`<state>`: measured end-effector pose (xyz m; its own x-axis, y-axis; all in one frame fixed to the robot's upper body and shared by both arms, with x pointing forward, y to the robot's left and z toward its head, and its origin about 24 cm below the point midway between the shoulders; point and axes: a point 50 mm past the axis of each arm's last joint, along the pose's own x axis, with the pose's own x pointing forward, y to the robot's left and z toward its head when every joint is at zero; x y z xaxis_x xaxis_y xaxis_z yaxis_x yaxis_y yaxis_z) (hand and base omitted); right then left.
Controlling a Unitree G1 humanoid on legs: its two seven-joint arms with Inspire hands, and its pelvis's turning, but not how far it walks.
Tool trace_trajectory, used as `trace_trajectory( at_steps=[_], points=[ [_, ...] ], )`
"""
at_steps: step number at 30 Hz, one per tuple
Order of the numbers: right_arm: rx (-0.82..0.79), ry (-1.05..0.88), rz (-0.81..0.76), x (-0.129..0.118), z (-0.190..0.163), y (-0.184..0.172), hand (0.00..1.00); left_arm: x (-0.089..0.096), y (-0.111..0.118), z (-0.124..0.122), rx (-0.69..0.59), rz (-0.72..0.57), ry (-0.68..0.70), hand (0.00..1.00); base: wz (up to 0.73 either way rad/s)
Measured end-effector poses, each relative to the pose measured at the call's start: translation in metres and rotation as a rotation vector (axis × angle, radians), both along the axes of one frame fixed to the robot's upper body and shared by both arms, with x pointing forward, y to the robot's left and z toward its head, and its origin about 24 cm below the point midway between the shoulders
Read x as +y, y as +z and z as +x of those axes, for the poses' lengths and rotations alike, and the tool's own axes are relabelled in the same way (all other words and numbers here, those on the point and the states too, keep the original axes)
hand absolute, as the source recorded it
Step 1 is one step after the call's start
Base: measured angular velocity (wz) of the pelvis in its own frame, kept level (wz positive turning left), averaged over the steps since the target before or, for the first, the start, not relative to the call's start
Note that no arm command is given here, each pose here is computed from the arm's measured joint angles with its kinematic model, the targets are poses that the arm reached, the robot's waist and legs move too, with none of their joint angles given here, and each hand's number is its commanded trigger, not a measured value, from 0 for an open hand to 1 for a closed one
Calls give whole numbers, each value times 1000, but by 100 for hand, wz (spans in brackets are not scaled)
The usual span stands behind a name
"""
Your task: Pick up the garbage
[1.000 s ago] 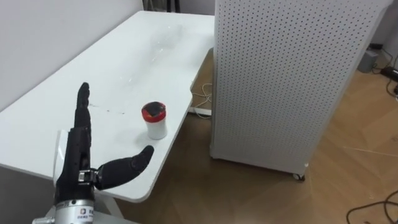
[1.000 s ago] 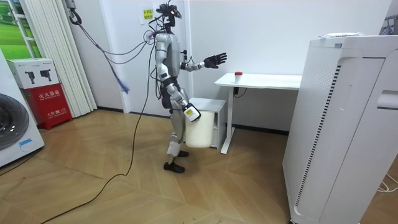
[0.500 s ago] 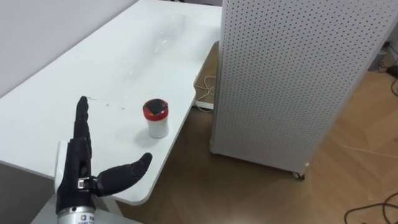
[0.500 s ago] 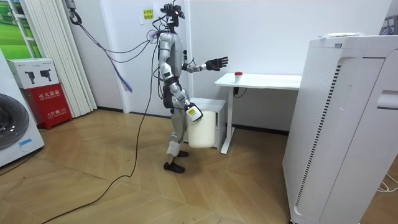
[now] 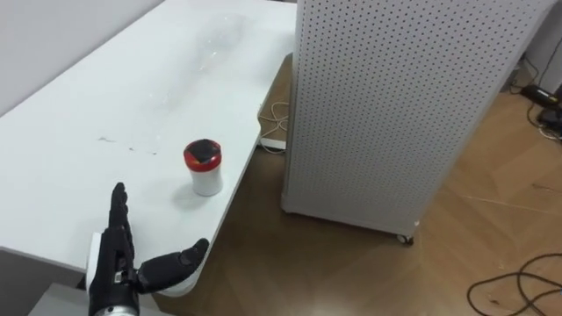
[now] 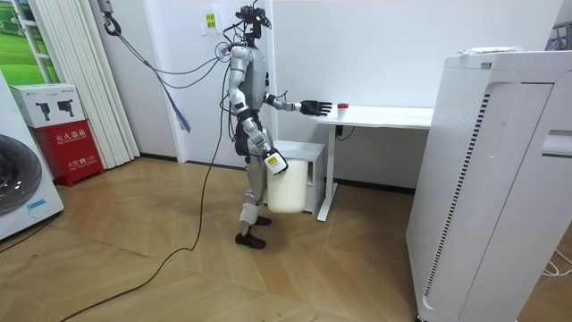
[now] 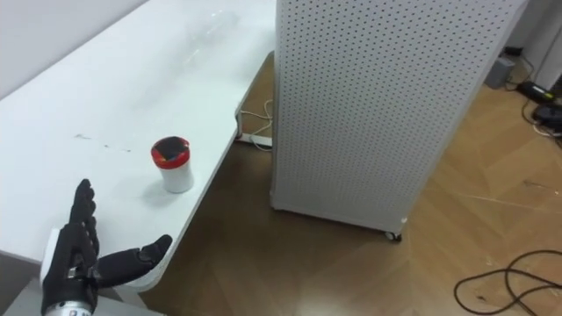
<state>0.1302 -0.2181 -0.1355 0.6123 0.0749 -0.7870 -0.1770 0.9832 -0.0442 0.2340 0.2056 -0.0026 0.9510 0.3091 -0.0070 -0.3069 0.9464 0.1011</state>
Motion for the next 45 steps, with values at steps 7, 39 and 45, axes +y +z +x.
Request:
trace_trajectory(
  at_steps=[7,39,45],
  points=[
    [-17,21,-4,5,2,1,100,-3,2,15,-3,3,7,0,-8],
    [-17,57,-11,11,1,2,100,5,1,38,18,38,44,0,-1],
    [-24,78,-15,16,5,3,100,5,9,51,-3,43,71,0,-1]
  ],
)
